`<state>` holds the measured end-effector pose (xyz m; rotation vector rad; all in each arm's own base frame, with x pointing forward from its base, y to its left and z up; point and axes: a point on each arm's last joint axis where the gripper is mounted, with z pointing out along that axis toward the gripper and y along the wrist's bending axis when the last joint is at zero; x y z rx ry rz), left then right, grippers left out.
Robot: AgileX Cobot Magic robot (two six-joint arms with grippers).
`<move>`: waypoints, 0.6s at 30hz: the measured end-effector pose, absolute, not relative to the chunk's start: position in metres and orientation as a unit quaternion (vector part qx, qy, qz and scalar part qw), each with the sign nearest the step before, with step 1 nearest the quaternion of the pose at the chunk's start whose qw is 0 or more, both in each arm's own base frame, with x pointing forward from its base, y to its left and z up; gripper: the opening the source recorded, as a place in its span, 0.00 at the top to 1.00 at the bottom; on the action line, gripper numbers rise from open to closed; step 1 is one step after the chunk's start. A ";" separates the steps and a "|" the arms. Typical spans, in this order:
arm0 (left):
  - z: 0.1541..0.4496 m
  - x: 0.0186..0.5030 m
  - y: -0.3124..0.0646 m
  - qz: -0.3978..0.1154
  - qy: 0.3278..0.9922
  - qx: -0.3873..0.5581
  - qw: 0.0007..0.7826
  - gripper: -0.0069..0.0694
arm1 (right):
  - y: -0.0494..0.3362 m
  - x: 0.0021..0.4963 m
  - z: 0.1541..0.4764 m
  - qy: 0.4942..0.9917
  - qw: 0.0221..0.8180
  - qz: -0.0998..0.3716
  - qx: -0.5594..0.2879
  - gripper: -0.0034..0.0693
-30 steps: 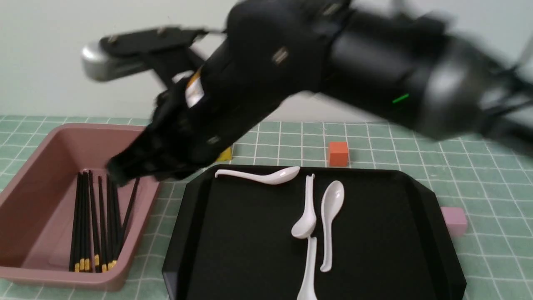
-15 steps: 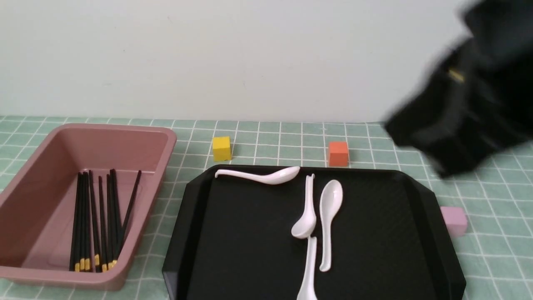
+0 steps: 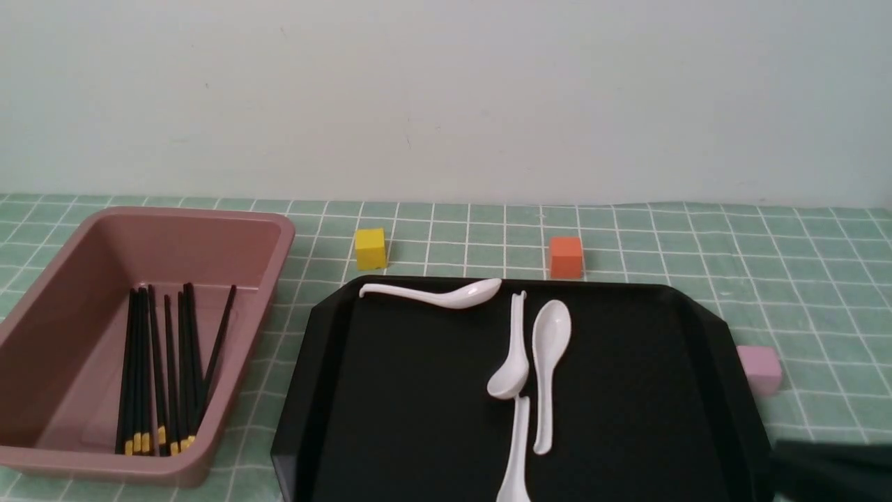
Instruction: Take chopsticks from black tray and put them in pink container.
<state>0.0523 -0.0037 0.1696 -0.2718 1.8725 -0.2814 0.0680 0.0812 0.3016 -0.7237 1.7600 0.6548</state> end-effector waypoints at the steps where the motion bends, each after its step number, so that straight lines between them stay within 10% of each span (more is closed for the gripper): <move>1: 0.170 0.052 -0.004 -0.120 0.800 -0.116 0.576 0.60 | 0.081 0.068 0.300 0.736 0.537 0.276 -0.304 0.94; 18: 0.170 0.052 -0.004 -0.120 0.800 -0.116 0.576 0.60 | 0.085 0.063 0.232 0.688 0.571 0.315 -0.318 0.93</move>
